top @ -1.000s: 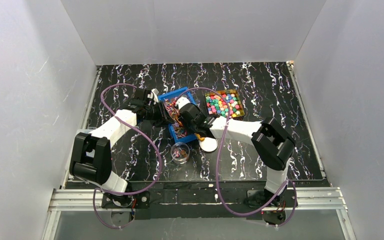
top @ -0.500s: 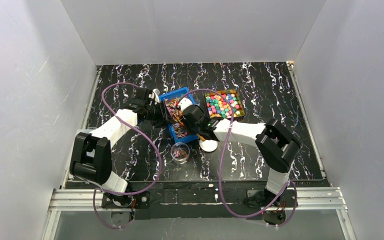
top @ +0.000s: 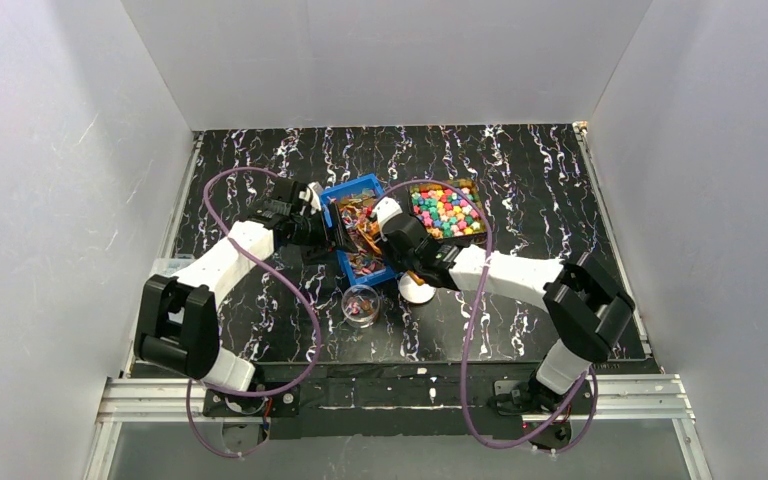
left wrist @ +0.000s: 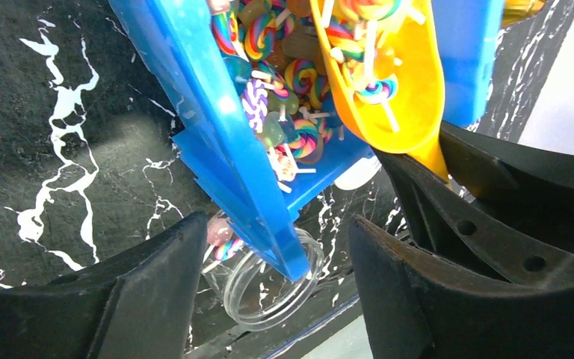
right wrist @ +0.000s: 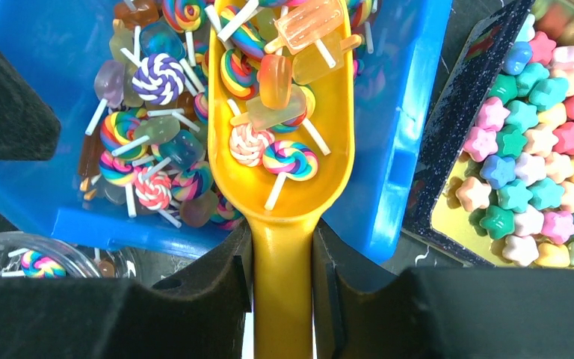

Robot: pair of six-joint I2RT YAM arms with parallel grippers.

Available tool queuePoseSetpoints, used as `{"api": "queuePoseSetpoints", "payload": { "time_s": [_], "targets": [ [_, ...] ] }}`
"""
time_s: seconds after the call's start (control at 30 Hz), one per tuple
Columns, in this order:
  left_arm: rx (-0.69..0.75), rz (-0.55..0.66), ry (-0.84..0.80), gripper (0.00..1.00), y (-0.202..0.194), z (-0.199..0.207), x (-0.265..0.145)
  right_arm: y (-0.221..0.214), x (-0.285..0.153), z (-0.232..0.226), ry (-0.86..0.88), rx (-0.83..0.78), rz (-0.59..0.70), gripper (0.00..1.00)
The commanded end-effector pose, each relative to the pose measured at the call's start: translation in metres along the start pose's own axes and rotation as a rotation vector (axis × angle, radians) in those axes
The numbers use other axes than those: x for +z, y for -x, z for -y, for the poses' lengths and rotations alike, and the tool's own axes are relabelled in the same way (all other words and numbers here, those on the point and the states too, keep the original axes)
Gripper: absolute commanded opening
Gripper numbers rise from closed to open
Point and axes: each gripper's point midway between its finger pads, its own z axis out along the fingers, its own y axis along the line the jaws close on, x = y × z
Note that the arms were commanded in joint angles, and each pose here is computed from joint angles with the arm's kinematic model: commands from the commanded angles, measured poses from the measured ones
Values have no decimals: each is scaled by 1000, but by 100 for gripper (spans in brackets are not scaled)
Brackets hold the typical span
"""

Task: Pack the candies
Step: Scoop the fake candies from the storage box, then place the fake candies in the packing bottle.

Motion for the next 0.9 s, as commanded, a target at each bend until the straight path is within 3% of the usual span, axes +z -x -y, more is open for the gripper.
{"api": "queuePoseSetpoints", "payload": {
  "time_s": [0.0,0.4,0.87],
  "targets": [
    [29,36,-72,69,5,27,-27,25,-16,5,6,37,98,1],
    [78,60,-179,76,2,55,-59,26,-54,3,57,51,150,1],
    [132,39,-257,79,-29,66,-93,20,-116,-15,144,5,182,1]
  ]
}}
